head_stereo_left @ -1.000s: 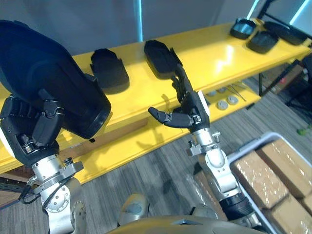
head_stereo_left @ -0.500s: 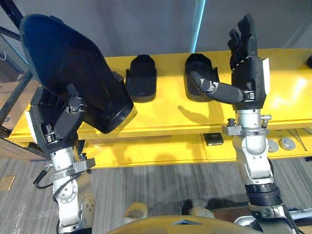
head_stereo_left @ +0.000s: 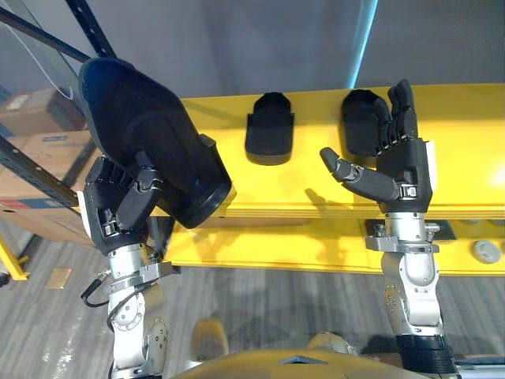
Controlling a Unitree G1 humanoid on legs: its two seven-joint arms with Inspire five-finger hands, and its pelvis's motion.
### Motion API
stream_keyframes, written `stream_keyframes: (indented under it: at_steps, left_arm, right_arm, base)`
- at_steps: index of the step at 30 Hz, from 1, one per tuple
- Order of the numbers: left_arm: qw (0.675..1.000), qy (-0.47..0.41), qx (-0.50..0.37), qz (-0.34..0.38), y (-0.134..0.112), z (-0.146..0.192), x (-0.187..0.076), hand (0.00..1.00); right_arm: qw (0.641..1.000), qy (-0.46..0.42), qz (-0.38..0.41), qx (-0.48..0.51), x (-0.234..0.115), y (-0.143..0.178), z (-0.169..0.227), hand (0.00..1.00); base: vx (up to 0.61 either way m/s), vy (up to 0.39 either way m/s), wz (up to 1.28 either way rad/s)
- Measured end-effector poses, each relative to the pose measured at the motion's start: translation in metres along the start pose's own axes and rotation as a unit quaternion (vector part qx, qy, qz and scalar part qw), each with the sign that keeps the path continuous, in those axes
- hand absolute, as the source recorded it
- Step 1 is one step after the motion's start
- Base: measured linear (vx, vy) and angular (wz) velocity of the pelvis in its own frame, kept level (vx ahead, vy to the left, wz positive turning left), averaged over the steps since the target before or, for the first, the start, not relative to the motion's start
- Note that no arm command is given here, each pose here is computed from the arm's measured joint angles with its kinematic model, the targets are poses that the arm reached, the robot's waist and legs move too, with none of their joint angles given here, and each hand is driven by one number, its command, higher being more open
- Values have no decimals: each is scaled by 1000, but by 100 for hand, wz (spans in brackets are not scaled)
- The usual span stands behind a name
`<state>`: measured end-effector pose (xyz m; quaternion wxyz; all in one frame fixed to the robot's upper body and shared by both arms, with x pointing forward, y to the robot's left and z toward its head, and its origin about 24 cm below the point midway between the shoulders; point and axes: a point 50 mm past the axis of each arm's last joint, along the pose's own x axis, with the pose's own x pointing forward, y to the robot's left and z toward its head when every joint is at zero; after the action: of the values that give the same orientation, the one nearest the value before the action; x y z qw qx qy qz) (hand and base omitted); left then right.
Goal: Walk over and take three plastic housings, then place them on the shelf
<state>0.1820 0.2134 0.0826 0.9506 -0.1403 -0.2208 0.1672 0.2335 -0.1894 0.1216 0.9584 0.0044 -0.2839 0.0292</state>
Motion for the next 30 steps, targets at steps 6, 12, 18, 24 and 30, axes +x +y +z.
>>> stream_keyframes:
  at_steps: [6, 12, 18, 24, 30]
  left_arm:
    - [997, -4, -37, -67, -2, 2, 3, 0]
    - [988, 0, -78, -136, -11, 6, 19, 0]
    - [969, -25, -135, -203, -47, 22, 18, 0]
    - [937, -54, -166, -304, -74, 34, 17, 0]
    - [936, -45, -138, -320, -78, 37, 19, 0]
  right_arm:
    - [999, 40, 27, -24, 5, 7, -22, 100]
    - [997, -7, 59, -47, 15, 25, -4, 100]
    - [997, -37, -16, -69, 11, 0, 13, 100]
    - [995, -38, -39, -83, 9, -11, 15, 100]
    - [994, -36, -51, -95, 4, -21, 20, 100]
  base:
    - [-42, 762, -25]
    - [14, 451, 9]
    - [27, 140, 27]
    - [-63, -61, -12]
    - [-11, -47, -21]
